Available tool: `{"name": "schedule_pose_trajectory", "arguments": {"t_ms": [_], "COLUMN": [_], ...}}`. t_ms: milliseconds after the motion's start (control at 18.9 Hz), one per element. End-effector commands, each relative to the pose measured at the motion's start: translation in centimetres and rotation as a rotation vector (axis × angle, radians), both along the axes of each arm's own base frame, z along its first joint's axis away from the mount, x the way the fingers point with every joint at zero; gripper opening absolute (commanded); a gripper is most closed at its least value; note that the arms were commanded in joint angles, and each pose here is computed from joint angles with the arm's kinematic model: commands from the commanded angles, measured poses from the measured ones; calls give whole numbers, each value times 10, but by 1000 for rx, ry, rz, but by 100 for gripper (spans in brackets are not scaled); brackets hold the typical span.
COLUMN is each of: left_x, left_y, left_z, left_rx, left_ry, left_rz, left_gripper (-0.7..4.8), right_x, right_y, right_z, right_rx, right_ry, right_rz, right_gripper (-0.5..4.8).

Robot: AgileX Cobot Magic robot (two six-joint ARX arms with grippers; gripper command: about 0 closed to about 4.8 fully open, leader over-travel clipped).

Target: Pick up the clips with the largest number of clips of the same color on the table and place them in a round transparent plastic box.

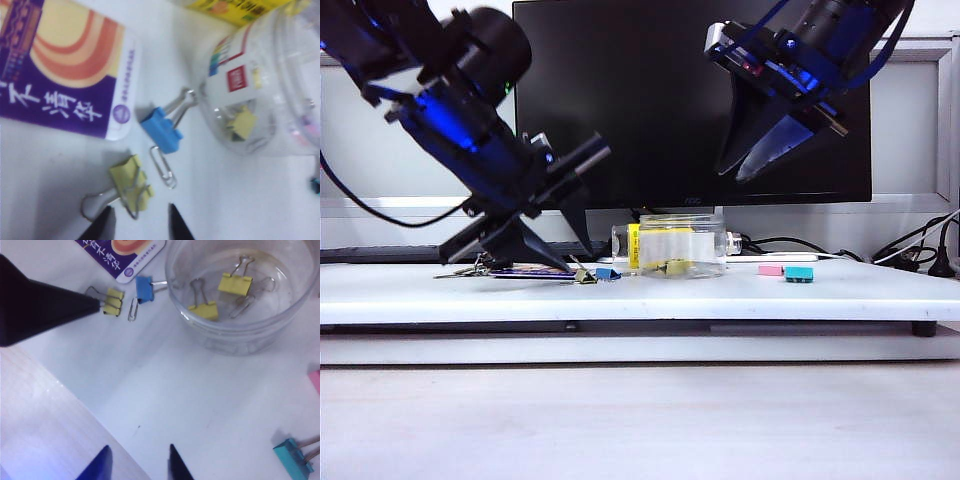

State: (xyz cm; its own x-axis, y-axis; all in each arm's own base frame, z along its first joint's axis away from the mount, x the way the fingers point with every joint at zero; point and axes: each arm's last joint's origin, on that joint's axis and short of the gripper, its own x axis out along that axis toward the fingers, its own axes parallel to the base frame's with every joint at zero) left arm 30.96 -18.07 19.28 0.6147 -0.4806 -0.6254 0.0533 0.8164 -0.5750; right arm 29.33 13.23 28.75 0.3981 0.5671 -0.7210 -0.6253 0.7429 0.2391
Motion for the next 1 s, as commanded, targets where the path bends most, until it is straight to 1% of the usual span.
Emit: {"name": "schedule_pose_trajectory", "arguments": {"t_ms": [53,106,158,317,423,475,581,792,951,1004], "left_x": [2,2,2,2,2,2,2,3,4,4], "left_y": [-1,-2,-2,-2,-2,-2,-2,-2,-3,-3], "left_z": [4,5,5,5,5,5,5,6,8,9], "left_rx": [-23,-26,-27,-27,-24,-24,-24,-27,-50,-53], "left_ry": [-29,-35,-38,-39,-44,-44,-45,-52,-72,-79], "left_rz": [-2,-2,-2,-2,-7,-7,-7,-8,-26,-23], "left_gripper": [141,117,106,104,47,46,-2,-6,-2,52], "right_x": [0,0,0,0,0,0,0,0,0,0], "right_y": [1,1,1,1,1,1,1,1,0,0], "right_z": [4,5,4,5,5,5,5,5,5,6], "right_rx": [14,15,15,16,17,17,17,16,13,14], "right_ry": [-24,-25,-25,-29,-30,-30,-30,-30,-28,-30], "right_rz": [4,4,4,4,4,4,4,4,2,2], "right_gripper": [147,147,147,147,147,147,147,147,147,147]}}
